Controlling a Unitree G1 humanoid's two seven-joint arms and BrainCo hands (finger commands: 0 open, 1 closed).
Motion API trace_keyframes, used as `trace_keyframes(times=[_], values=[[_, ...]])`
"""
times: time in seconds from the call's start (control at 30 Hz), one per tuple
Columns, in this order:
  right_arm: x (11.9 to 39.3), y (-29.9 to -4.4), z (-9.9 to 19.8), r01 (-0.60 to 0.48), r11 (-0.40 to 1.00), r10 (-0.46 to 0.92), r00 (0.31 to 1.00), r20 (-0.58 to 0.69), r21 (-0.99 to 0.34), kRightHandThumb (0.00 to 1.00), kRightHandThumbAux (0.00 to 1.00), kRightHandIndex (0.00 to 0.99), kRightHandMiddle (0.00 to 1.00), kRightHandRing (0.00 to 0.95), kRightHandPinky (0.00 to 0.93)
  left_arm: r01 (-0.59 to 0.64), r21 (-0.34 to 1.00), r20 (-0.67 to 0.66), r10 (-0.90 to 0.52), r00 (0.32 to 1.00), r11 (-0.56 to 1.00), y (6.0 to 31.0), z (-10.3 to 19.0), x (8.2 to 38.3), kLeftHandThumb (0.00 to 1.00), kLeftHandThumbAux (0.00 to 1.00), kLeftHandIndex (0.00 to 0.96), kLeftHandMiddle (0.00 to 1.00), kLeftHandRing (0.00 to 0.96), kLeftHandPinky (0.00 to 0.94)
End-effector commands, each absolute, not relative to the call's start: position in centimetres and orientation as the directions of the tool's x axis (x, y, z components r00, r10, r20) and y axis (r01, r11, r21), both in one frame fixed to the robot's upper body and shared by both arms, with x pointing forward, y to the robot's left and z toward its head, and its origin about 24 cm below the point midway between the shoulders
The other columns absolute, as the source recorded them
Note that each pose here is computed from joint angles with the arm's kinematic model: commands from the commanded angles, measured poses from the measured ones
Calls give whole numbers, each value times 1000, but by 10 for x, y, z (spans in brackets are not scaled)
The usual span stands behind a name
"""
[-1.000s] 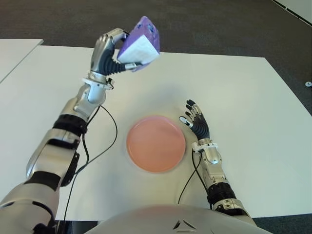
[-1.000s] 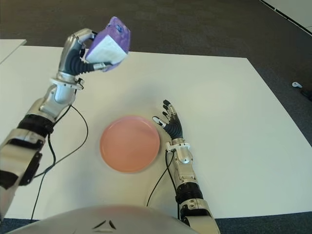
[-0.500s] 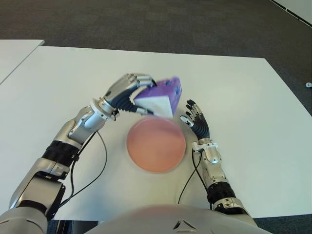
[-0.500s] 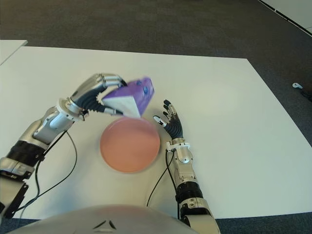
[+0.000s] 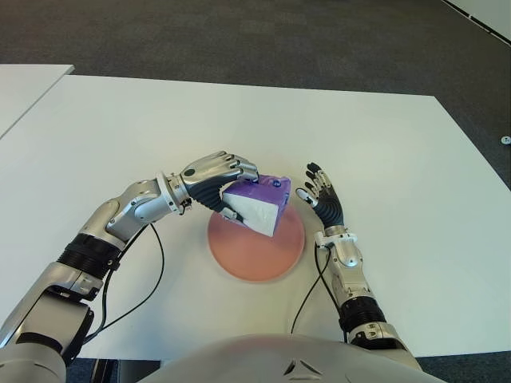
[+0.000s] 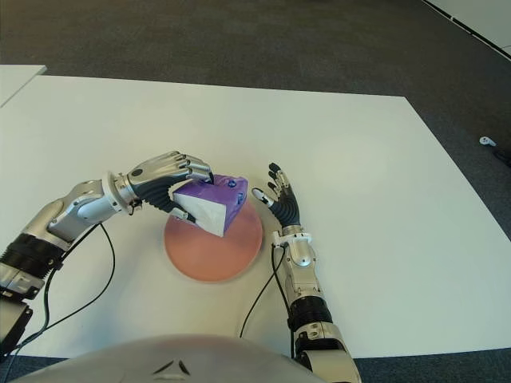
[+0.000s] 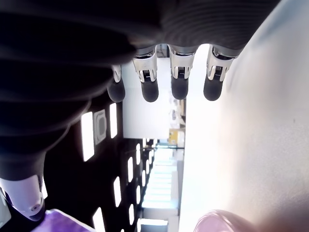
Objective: Put the tissue paper into the plate.
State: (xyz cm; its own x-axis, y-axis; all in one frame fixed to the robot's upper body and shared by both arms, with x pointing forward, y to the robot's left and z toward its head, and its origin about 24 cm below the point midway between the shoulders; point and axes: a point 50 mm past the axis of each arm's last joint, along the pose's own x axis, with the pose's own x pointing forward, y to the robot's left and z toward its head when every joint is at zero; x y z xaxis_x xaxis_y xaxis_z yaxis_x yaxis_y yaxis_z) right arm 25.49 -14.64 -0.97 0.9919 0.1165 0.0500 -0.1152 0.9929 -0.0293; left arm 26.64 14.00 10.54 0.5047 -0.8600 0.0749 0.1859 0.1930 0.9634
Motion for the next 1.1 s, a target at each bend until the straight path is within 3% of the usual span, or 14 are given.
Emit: trace_keyframes(times=[0.03, 0.23, 0.57, 1.1], values=[[218, -150, -62, -96, 995, 93, 971, -222, -1, 12, 588, 0, 9, 0, 0, 229, 970, -44, -862, 505, 85, 138, 101, 259, 746, 696, 444, 814, 822, 780], [219, -150, -61, -94, 996, 93, 971, -222, 7, 2, 598, 0, 7, 0, 0, 235, 972, -138, -853, 503, -18, 135, 101, 253, 748, 694, 444, 792, 799, 754], [219, -150, -61, -88, 996, 88, 970, -227, 12, 10, 602, 0, 7, 0, 0, 192, 980, -146, -853, 501, -55, 131, 95, 246, 750, 694, 444, 793, 800, 769], [221, -149, -61, -91, 996, 92, 971, -222, 12, 0, 616, 0, 7, 0, 0, 223, 973, -69, -868, 492, 50, 123, 90, 236, 750, 696, 443, 822, 829, 795]])
